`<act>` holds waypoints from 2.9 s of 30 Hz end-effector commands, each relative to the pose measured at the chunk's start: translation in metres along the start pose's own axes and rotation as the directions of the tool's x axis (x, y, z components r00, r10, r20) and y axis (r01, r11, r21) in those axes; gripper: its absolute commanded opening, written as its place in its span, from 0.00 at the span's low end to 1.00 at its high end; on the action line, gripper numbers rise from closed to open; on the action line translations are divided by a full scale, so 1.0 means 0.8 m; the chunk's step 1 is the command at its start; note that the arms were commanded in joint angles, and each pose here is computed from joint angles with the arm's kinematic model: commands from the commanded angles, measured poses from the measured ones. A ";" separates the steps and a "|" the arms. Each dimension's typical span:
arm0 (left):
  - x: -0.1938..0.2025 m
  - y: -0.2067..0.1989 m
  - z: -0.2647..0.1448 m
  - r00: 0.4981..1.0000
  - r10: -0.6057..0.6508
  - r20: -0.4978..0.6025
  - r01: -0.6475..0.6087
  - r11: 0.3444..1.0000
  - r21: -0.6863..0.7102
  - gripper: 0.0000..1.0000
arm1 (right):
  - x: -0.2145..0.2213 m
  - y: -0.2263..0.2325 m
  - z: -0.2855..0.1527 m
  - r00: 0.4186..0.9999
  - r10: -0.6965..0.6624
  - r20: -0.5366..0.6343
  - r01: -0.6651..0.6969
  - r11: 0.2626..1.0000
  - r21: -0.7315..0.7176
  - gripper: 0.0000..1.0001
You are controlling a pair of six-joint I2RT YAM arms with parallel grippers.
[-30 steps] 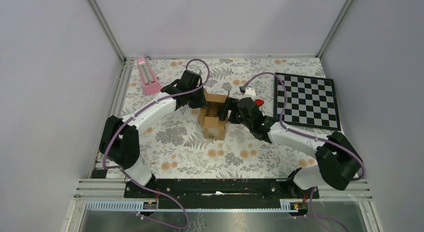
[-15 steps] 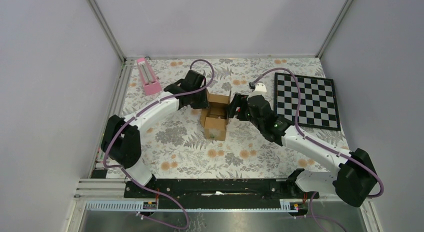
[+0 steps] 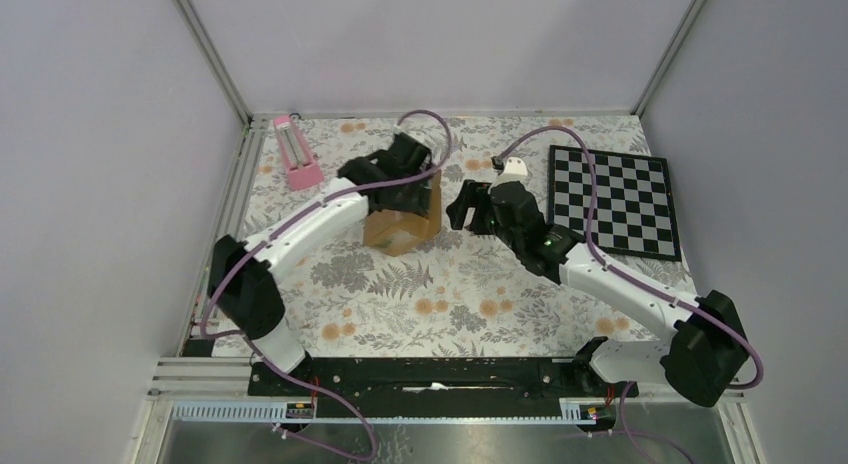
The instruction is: Unpack the express box
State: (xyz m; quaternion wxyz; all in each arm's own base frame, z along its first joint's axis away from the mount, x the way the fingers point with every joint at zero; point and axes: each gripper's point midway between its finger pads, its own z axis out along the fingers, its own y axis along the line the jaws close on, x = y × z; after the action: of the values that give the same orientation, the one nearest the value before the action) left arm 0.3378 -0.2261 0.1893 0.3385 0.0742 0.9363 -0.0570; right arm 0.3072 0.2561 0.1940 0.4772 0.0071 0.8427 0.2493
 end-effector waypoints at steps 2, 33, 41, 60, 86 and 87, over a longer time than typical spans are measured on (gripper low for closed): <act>0.039 -0.068 0.039 0.998 0.002 -0.055 0.004 0.994 0.110 0.91 | -0.014 -0.019 -0.028 0.999 -0.018 0.044 0.016 0.999 0.048 0.82; -0.030 0.074 0.039 0.869 -0.494 -0.038 0.461 0.778 0.427 0.99 | 0.036 -0.001 0.127 0.968 0.197 -0.156 -0.210 0.975 -0.072 0.88; -0.038 0.089 0.071 0.764 -0.633 -0.125 0.578 0.586 0.568 0.99 | 0.048 0.008 0.149 0.948 0.243 -0.206 -0.271 0.955 -0.122 0.66; 0.003 0.112 0.060 0.684 -0.710 -0.167 0.658 0.502 0.562 0.99 | 0.020 0.016 0.139 0.796 0.539 -0.277 -0.605 0.735 -0.308 0.00; 0.089 0.139 0.090 0.428 -0.860 -0.279 0.876 0.319 0.362 0.99 | -0.096 0.088 0.057 0.738 0.591 -0.325 -0.652 0.501 -0.569 0.00; 0.088 0.136 0.090 0.432 -0.857 -0.281 0.874 0.321 0.365 0.99 | -0.101 0.092 0.053 0.741 0.589 -0.321 -0.646 0.497 -0.579 0.00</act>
State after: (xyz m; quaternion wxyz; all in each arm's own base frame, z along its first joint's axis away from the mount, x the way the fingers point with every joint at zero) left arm 0.3431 -0.1213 0.0807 0.1937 -0.3489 0.8013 -0.4458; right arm 0.3753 0.3200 0.1989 0.2494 0.1745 0.7126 0.6321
